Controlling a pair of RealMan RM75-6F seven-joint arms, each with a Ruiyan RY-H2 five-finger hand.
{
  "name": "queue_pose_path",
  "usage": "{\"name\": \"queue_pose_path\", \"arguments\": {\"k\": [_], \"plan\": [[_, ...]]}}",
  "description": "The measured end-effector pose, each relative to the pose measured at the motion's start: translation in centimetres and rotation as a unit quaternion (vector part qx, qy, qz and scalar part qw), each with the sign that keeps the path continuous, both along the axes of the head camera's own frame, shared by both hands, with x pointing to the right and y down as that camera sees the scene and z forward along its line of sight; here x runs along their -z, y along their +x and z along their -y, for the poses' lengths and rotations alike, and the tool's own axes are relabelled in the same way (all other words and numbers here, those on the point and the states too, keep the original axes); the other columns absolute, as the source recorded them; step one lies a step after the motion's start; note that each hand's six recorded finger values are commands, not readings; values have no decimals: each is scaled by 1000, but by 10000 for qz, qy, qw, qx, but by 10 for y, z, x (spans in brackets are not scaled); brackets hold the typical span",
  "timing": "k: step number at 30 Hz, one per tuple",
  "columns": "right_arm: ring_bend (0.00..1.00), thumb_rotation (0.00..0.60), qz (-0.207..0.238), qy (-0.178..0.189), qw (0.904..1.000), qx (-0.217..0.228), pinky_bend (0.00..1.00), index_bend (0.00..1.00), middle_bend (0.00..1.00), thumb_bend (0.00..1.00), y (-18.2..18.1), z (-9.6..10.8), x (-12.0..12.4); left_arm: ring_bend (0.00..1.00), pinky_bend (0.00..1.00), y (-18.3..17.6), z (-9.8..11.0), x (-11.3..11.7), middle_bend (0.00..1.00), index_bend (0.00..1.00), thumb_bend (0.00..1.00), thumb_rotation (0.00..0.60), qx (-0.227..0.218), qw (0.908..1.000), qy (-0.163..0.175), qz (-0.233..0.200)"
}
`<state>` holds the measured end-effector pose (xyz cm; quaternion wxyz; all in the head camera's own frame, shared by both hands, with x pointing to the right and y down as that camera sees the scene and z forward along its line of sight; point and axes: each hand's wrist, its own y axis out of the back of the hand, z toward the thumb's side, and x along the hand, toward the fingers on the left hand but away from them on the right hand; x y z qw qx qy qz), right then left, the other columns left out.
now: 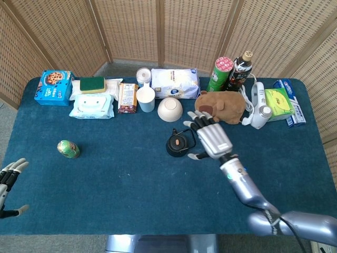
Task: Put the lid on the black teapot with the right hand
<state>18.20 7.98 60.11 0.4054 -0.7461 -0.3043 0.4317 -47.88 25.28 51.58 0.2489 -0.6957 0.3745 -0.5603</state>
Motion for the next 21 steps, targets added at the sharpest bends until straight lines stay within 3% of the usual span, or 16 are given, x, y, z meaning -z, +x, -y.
{"name": "queue_pose_path", "arguments": {"k": [9, 16, 21], "plan": [[9, 435, -49, 586, 9978, -304, 0, 179, 87, 0, 96, -21, 18, 0, 103, 7, -2, 0, 0, 0, 77, 600, -86, 9999, 63, 44], [0, 431, -581, 982, 9910, -699, 0, 183, 87, 0, 171, -45, 24, 0, 103, 8, -5, 2, 0, 0, 78, 600, -69, 9999, 128, 78], [0, 430, -865, 1079, 9861, -920, 0, 183, 83, 0, 202, -64, 33, 0, 103, 8, -5, 5, 0, 0, 78, 600, -51, 9997, 203, 91]]}}
